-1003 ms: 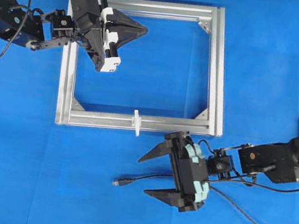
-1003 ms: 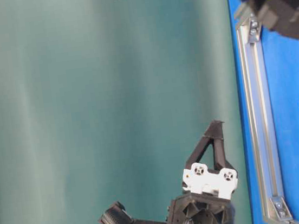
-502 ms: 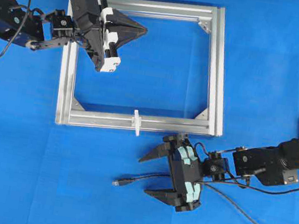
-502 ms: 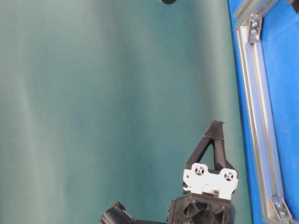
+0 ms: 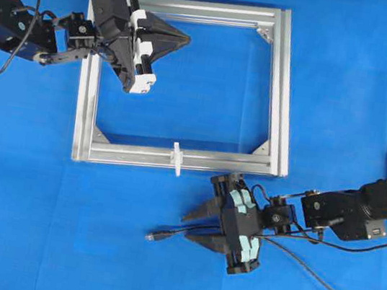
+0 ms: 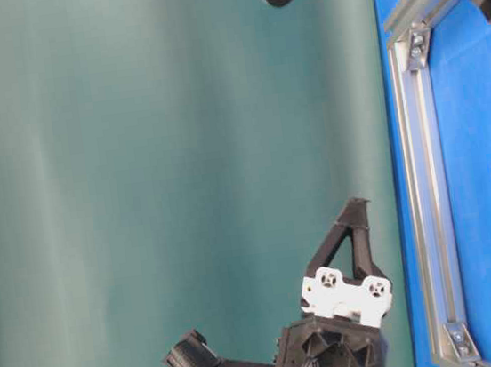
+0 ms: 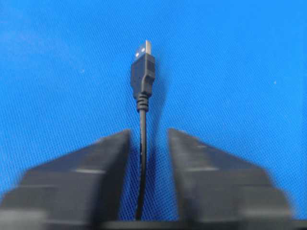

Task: Insert the wire through the string loop located in the center.
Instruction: 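Lower the right gripper and close it on the cable behind the plug, then lift the cable with the right gripper and carry it toward the frame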

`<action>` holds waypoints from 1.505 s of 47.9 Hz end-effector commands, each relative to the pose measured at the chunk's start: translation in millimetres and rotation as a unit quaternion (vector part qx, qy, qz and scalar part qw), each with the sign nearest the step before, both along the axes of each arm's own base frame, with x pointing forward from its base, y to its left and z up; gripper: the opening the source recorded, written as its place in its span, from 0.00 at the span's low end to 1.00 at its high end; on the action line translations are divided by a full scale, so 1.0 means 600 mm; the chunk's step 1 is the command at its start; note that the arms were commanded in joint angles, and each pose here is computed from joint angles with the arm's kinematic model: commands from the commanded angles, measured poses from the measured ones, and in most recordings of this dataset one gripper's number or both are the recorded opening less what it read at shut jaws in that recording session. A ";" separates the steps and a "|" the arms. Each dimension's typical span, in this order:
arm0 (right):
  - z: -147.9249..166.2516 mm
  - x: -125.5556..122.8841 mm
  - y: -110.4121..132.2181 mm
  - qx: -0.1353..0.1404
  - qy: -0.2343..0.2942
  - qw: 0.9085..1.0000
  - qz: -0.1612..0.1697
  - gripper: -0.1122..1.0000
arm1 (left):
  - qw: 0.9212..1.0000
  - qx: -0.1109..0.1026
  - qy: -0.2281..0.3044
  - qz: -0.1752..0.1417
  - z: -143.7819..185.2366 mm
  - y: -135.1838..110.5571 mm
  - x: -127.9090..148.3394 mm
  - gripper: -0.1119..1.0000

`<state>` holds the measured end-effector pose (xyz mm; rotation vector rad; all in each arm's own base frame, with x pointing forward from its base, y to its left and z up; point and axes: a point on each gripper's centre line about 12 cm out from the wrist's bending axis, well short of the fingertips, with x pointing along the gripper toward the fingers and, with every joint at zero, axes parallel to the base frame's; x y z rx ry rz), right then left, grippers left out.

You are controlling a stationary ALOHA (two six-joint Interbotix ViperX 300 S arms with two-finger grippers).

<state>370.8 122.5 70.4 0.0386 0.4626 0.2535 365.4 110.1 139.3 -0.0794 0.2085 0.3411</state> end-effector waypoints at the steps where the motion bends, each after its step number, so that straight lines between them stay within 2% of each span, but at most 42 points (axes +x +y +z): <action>1: 0.018 0.009 0.004 0.006 -0.019 1.000 0.000 0.20 | 1.000 0.006 -0.017 0.000 0.022 0.001 0.002 0.10; 6: 0.020 0.009 0.004 0.007 -0.020 1.000 0.000 0.08 | 1.000 0.006 -0.017 0.000 0.022 0.001 0.002 0.10; 28: 0.023 0.010 0.003 0.009 -0.021 1.000 -0.002 0.08 | 1.000 0.006 -0.015 -0.001 0.021 0.000 -0.003 0.10; 37: 0.062 0.009 0.003 0.015 -0.040 0.999 -0.001 0.08 | 1.000 0.005 -0.015 -0.001 0.020 -0.001 -0.004 0.10; 51: 0.135 0.003 0.004 0.012 -0.037 0.999 0.007 0.08 | 1.000 0.005 -0.015 -0.001 0.020 -0.001 -0.004 0.10; 72: 0.191 0.003 0.005 0.018 -0.050 0.999 0.010 0.08 | 1.000 0.006 -0.015 -0.001 0.021 0.000 -0.004 0.10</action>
